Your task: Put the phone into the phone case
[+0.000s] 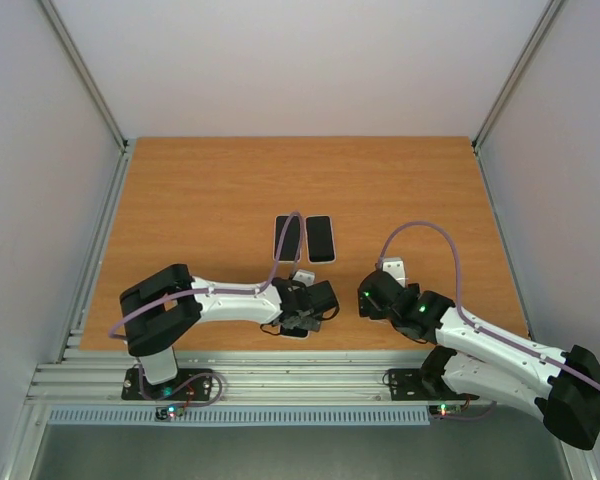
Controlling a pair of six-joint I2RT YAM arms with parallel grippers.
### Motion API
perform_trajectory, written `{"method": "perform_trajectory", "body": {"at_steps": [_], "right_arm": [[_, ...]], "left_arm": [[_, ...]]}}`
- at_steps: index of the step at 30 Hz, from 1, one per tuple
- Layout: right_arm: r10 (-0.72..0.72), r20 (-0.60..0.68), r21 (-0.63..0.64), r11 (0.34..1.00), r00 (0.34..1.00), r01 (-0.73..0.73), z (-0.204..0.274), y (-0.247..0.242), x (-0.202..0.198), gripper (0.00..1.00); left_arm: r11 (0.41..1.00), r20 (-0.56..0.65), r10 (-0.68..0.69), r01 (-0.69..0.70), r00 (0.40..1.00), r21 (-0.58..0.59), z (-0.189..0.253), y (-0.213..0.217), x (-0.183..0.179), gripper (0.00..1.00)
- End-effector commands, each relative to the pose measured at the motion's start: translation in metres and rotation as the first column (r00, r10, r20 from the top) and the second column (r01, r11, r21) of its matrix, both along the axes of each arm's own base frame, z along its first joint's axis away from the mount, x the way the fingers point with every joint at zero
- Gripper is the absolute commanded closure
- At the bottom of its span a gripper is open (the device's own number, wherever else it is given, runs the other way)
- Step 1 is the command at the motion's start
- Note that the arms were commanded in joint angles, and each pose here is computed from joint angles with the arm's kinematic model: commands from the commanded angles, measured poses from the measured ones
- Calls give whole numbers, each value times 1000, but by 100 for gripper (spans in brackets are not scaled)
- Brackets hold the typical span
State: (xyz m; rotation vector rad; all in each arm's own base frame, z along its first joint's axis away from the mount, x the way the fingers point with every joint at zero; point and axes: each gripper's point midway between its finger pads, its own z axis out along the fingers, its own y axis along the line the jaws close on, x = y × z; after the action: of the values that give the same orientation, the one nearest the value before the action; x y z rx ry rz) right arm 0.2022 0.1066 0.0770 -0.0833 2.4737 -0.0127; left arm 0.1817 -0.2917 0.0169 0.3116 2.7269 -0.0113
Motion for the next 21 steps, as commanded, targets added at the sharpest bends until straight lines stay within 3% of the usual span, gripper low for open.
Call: {"method": "perform_trajectory", "body": {"at_steps": [1,10,21], "right_arm": [[-10,13,23,1000,1000,10,0,2,3,3],[-3,10,35,999,1000,3,0,4,2,4],[12,8,33,999,1000,-12,0,6,3,5]], "left_arm": [[1000,-33,15,-15,999,-2,-8,10,-5,2],[1000,-29,27,-28,999,-8,3,21,-4,17],[988,40,153,-151,987,-40,39,81,26,18]]}}
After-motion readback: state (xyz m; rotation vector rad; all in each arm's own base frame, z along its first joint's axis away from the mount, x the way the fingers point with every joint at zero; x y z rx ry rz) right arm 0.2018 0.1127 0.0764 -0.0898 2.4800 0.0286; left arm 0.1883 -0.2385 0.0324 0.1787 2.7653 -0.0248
